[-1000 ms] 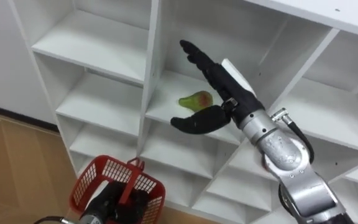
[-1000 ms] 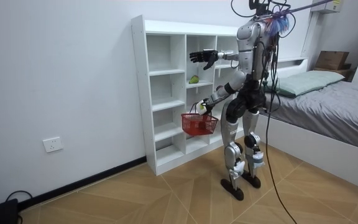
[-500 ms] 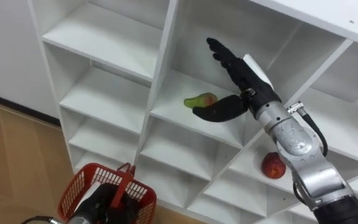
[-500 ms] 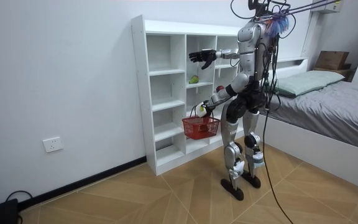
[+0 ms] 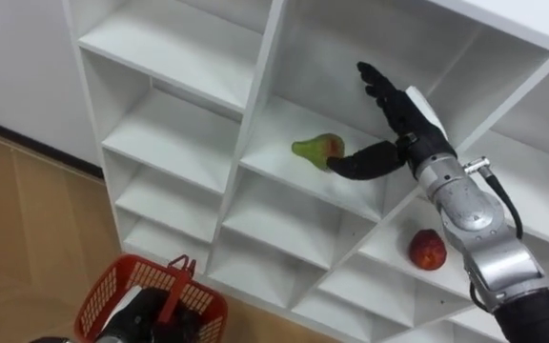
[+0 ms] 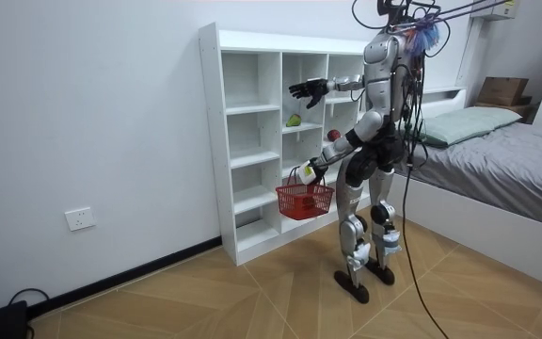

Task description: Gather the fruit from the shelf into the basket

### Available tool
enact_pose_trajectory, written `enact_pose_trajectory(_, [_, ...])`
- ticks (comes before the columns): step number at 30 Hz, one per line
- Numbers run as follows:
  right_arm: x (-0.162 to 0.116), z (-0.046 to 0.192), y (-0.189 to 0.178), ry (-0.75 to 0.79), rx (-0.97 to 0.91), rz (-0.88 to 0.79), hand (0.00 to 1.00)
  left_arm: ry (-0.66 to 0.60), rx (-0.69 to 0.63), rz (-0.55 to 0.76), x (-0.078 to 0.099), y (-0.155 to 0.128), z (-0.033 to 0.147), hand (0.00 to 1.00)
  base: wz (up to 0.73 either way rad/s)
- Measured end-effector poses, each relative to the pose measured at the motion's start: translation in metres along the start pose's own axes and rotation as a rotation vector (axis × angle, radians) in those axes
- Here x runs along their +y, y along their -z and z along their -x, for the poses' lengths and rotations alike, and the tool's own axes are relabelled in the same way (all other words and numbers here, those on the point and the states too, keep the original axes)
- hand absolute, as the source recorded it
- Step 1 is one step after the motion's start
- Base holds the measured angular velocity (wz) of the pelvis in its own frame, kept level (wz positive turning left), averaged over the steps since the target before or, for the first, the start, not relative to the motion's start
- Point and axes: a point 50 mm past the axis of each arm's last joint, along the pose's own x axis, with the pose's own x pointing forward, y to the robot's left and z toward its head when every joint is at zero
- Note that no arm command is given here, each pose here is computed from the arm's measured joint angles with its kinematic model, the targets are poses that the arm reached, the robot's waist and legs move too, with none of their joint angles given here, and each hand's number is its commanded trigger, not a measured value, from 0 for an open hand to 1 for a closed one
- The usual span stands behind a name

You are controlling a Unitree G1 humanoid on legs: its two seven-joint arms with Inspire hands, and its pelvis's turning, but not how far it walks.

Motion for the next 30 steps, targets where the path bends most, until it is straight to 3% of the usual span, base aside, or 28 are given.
enact_pose_trajectory(20, [-0.011, -0.018, 0.014, 0.088, 0.105, 0.037, 0.0, 0.05, -0.02, -0.046, -0.009, -0.01, -0.005, 1.0, 0.02])
enact_pose_trajectory(30, [-0.016, -0.022, 0.018, 0.152, 0.117, 0.144, 0.0, 0.069, -0.053, -0.073, -0.012, -0.024, -0.011, 1.0, -0.03])
